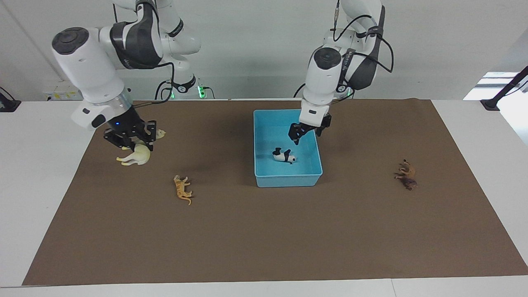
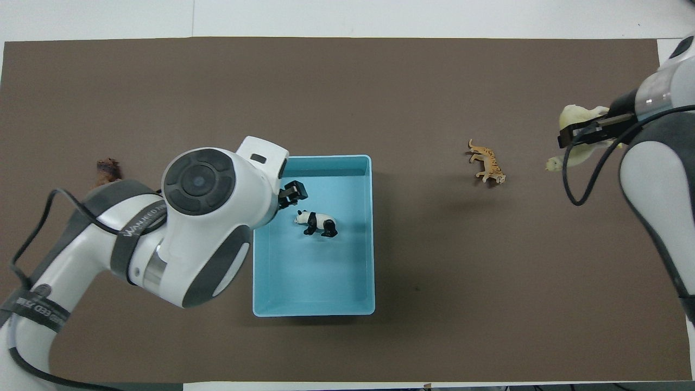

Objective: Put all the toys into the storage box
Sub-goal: 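Lower the panda into the blue box and open the left gripper, then carry the cream horse into the blue box and release it with the right gripper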

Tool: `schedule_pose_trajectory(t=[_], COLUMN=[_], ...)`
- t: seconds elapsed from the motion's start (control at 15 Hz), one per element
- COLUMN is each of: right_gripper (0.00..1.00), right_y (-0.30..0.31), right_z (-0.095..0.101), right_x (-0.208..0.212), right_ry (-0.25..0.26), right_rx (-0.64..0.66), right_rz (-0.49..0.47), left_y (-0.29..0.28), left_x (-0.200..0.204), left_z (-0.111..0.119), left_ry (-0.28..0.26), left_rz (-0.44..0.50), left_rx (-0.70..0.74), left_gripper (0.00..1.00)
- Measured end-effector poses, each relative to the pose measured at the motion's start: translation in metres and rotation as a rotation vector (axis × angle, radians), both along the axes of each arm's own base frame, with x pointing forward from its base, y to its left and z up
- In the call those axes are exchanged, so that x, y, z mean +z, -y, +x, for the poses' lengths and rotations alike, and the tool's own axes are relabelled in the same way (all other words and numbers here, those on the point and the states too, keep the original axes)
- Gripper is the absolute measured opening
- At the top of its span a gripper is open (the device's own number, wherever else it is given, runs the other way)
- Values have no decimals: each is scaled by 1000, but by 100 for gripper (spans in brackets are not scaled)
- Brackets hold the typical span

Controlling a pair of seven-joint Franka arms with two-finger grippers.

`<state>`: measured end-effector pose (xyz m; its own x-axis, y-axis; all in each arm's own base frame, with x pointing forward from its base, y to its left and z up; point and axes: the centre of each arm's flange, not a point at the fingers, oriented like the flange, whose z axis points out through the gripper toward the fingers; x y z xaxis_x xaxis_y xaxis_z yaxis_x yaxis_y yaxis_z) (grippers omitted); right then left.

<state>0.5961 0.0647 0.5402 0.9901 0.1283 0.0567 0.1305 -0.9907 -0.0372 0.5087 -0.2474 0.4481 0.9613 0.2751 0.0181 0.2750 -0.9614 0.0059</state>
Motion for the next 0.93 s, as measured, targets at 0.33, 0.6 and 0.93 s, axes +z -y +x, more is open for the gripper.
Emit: schedule_pose_trajectory(t=[0.33,0.6,0.93], right_gripper=[42,42,42], right_y=[-169,-282,-362], right_z=[-39,-76,-104], right_x=[-3,-43,-119], right_ry=[23,37,42], right_rx=[-66,-58,-4], right_rz=[-22,-22,-34], left_y=[-229,-314,-341], left_x=[-1,-36,-86], left_z=[61,80,99], left_ry=[31,126,200], left_rz=[10,32,44], left_rx=[-149,-186,-165], left_gripper=[100,100,100])
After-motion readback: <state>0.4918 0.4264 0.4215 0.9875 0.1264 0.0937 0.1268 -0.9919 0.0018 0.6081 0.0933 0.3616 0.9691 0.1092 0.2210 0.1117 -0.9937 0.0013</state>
